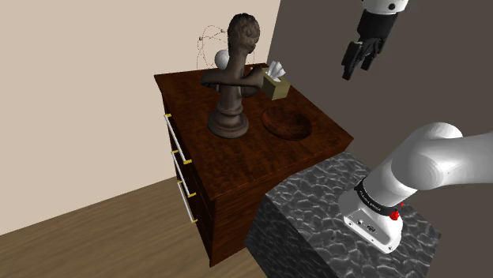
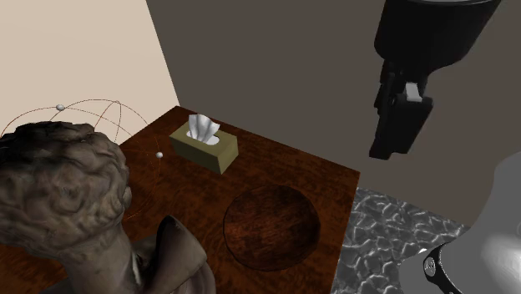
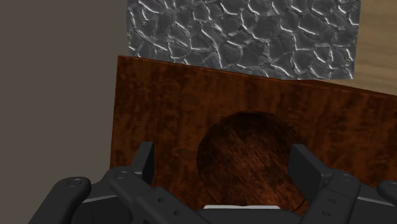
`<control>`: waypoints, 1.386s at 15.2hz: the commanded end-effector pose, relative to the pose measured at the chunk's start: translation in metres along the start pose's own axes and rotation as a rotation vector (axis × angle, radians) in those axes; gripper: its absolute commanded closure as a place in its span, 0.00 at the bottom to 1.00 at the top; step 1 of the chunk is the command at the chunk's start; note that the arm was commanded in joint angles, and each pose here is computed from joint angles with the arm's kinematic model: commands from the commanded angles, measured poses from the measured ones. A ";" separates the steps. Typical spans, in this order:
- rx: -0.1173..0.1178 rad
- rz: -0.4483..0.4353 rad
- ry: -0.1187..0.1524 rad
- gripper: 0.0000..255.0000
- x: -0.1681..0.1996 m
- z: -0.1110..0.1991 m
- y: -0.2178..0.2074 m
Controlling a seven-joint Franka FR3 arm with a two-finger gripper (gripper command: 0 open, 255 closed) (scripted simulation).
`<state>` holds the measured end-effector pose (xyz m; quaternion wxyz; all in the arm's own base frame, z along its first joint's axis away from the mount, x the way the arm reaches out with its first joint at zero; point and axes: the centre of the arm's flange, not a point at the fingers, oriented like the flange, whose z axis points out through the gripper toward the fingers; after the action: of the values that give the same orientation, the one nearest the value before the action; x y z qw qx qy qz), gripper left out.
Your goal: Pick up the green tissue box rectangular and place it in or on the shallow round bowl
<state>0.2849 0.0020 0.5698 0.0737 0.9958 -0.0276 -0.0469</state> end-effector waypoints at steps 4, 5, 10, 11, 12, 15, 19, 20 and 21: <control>0.046 -0.080 0.012 0.00 0.026 0.012 0.034; 0.061 -0.107 0.016 0.00 0.035 0.016 0.044; 0.137 -0.241 0.037 0.00 0.085 0.038 0.092; 0.152 -0.268 0.041 0.00 0.096 0.043 0.101; 0.167 -0.295 0.045 0.00 0.107 0.048 0.109; 0.213 -0.375 0.057 0.00 0.141 0.063 0.131; 0.274 -0.482 0.073 0.00 0.190 0.083 0.156; 0.289 -0.509 0.077 0.00 0.203 0.089 0.161; 0.304 -0.536 0.081 0.00 0.215 0.094 0.165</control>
<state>0.4702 -0.1826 0.4884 -0.0816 0.9727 0.2160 -0.0220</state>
